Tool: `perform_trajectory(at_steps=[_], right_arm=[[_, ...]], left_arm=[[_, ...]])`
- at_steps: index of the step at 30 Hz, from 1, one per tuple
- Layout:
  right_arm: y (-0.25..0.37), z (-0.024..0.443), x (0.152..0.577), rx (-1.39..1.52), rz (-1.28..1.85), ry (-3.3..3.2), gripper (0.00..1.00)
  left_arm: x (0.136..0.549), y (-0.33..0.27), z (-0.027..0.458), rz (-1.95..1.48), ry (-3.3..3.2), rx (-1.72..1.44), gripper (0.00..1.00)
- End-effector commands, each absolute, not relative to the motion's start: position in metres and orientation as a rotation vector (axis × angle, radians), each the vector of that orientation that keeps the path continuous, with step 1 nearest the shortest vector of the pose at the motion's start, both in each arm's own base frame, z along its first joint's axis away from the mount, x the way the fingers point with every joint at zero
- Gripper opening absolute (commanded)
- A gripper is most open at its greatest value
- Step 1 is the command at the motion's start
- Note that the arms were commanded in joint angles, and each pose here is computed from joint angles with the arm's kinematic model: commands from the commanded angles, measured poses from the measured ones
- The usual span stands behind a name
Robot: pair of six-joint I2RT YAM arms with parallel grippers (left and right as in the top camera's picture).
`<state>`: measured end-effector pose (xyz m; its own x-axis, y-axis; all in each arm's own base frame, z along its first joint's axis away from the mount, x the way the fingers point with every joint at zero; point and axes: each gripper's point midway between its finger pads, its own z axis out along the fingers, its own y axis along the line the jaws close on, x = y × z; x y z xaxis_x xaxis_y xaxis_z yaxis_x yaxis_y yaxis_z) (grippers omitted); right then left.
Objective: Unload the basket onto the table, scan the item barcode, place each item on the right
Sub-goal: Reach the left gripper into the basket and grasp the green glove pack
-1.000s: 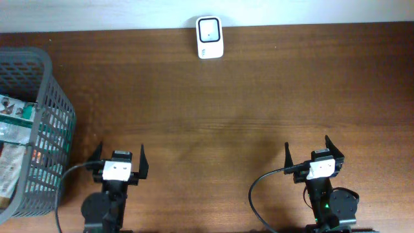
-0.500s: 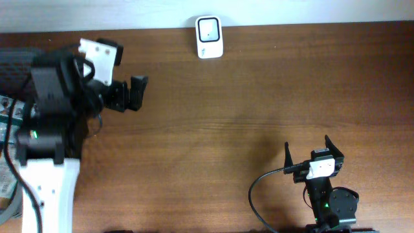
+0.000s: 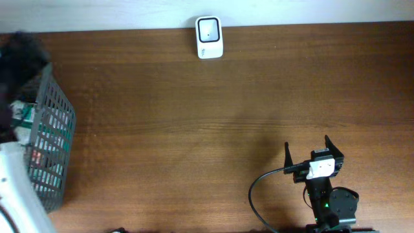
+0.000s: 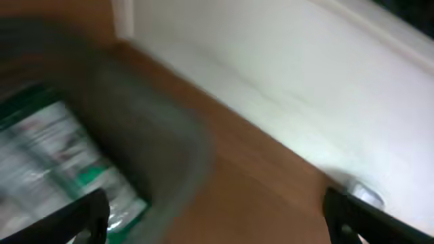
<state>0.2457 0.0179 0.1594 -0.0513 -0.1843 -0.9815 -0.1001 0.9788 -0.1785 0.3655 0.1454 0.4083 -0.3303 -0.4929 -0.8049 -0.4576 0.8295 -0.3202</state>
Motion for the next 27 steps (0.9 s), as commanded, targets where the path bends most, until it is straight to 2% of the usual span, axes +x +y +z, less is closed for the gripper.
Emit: perform_trajectory(at_steps=[1, 6, 11, 16, 19, 27], right_arm=[[0.023, 0.157, 0.245, -0.240, -0.048, 1.626, 0.98], [0.023, 0.157, 0.245, -0.240, -0.048, 1.626, 0.98], [0.023, 0.157, 0.245, -0.240, -0.048, 1.626, 0.98], [0.023, 0.157, 0.245, -0.239, -0.048, 1.626, 0.98], [0.023, 0.157, 0.245, -0.240, -0.048, 1.626, 0.98], [0.023, 0.157, 0.245, -0.240, -0.048, 1.626, 0.98]], left_arm=[[0.320, 0.236, 0.362, 0.091, 1.930, -1.178, 0.97], [0.275, 0.301, 0.239, 0.135, 2.064, -1.539, 0.96], [0.284, 0.308, 0.157, 0.088, 2.144, -1.433, 0.96], [0.276, 0.326, 0.095, 0.081, 2.204, -1.497, 0.93], [0.299, 0.333, 0.074, 0.030, 2.258, -1.333, 0.88], [0.346, 0.330, 0.087, -0.082, 2.182, -1.126, 0.84]])
